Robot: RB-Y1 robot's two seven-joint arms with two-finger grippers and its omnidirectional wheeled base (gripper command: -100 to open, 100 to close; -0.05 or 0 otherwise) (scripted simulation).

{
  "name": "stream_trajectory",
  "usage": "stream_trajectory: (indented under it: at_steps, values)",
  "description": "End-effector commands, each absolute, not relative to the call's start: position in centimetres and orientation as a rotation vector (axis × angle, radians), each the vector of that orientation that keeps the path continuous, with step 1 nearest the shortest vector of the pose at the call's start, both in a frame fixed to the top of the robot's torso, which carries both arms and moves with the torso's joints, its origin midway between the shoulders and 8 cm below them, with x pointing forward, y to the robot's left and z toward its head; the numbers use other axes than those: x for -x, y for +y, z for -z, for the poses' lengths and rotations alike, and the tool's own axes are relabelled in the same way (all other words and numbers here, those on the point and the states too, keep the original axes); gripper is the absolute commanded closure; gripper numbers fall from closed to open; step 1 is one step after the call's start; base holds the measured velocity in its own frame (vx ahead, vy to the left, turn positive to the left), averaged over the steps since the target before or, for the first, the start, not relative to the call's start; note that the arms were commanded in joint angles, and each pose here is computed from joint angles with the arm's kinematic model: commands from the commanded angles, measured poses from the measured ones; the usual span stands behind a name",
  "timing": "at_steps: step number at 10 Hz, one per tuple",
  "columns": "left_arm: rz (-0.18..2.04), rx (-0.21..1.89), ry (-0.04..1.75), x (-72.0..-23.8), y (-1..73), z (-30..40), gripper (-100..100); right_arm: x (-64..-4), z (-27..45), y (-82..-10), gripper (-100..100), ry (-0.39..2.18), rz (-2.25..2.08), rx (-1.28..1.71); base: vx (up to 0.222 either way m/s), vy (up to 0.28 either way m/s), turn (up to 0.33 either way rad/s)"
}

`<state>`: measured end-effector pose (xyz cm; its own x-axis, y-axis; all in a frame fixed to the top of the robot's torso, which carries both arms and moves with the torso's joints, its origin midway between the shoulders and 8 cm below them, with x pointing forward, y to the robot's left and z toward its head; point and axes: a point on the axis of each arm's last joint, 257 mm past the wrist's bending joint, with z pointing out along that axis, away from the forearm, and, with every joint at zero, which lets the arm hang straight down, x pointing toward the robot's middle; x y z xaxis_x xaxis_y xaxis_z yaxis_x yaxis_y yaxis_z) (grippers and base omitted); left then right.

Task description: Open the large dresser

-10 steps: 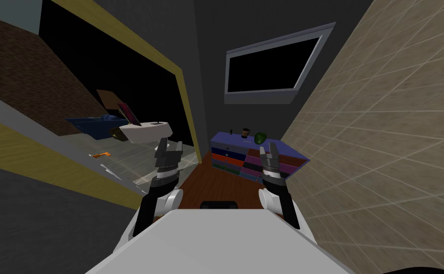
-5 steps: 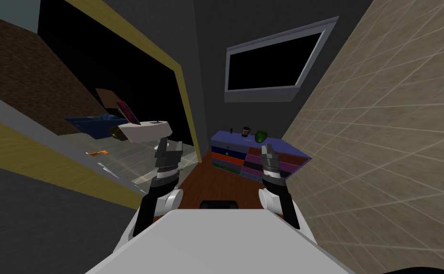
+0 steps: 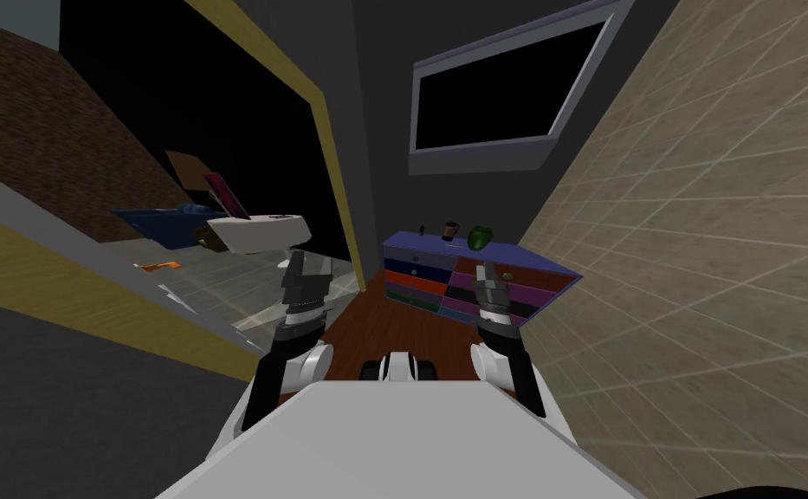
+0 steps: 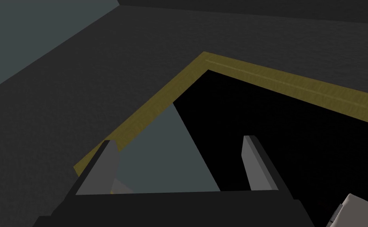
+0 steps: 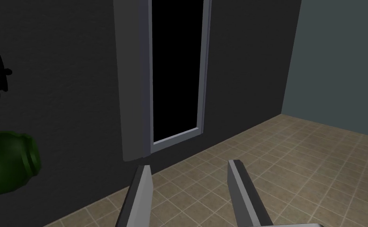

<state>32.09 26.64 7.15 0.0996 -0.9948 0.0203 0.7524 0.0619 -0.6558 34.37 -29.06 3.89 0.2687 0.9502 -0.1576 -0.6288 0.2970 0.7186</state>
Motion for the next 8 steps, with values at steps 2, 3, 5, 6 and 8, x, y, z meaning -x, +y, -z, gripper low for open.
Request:
stream_trajectory:
  at_steps: [2,3,5,6,8]
  values:
    - [1.410,0.595,0.510,-32.1,26.6,-7.1,0,-36.2,-1.7,-27.7,-100,0.788,-1.093,-0.546,0.055,0.010,0.000]
    - [1.410,0.595,0.510,-32.1,26.6,-7.1,0,-37.0,-0.5,-27.3,-100,0.843,-1.061,-0.533,0.089,0.022,0.003]
    - [1.410,0.595,0.510,-32.1,26.6,-7.1,0,-37.9,0.8,-26.8,-100,0.902,-1.023,-0.519,0.086,0.021,0.004]
    - [1.410,0.595,0.510,-32.1,26.6,-7.1,0,-38.8,2.4,-26.5,-100,0.966,-0.977,-0.505,0.072,0.022,0.007]
    - [1.410,0.595,0.510,-32.1,26.6,-7.1,0,-39.8,4.1,-26.1,-100,1.034,-0.925,-0.489,0.088,0.014,0.009]
